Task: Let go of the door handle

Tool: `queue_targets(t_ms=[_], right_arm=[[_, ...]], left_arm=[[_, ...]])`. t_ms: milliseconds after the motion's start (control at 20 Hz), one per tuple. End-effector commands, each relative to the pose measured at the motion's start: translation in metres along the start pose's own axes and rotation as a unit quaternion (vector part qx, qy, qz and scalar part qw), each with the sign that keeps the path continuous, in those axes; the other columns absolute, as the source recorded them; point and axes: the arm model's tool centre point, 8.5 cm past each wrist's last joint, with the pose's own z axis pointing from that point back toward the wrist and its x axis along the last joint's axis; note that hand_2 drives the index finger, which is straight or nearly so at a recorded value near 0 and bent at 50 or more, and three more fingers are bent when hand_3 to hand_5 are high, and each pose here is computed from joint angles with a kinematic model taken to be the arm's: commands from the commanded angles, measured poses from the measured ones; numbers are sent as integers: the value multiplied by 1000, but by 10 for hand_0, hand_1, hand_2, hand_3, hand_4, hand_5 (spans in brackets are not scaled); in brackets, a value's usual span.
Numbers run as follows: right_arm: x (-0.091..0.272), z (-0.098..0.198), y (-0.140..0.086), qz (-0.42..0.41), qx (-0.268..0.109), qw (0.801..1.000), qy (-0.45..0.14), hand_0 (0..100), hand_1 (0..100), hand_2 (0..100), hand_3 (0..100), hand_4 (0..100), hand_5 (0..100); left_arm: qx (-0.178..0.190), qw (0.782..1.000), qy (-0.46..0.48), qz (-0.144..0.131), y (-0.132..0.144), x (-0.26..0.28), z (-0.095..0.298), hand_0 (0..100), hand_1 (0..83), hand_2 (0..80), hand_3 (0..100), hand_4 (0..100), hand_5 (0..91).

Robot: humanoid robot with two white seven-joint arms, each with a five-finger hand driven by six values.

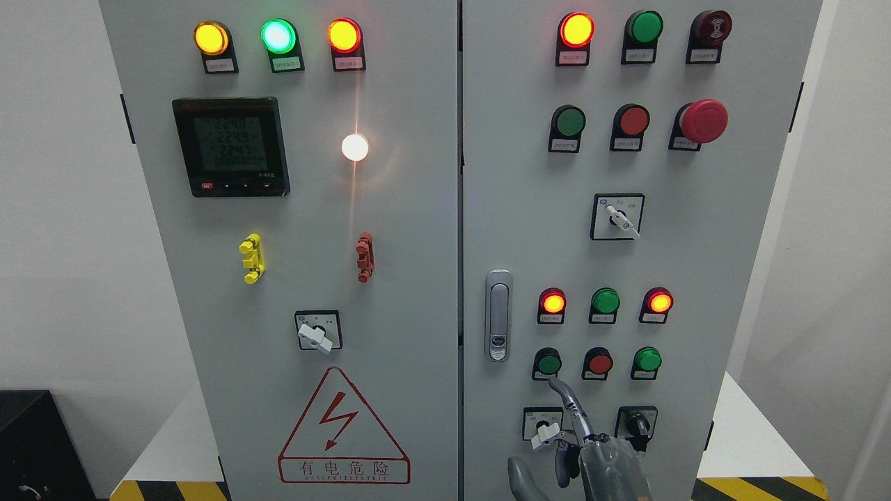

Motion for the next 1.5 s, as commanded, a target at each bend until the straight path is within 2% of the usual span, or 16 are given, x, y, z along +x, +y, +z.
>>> queue_targets(t_ms=[0,300,551,701,1052,1452], right_arm=[[1,-6,13,81,19,996,-16,316,251,60,1000,1000,1000],[12,-21,20,134,13,990,-45,316,245,58,1000,1000,1000],[25,-21,30,186,10,981,-63,312,242,43,1000,1000,1000],[25,-20,37,192,12,981,-41,308,240,22,1000,1000,1000],[24,-42,36,221,2,975,-33,297,240,0,1000,1000,1000],[25,-48,39,231,1,972,-28,293,243,0,1000,1000,1000]], left_arm=[[2,1000,2,-2,1,7,0,120,556,0,0,0,0],[2,1000,2,-2,1,7,0,120,556,0,0,0,0],[2,1000,2,-2,1,7,0,120,556,0,0,0,0],[2,1000,2,-2,1,7,0,120,556,0,0,0,0],[2,1000,2,-1,1,7,0,120,556,0,0,0,0],[2,1000,2,-2,1,7,0,120,556,0,0,0,0]])
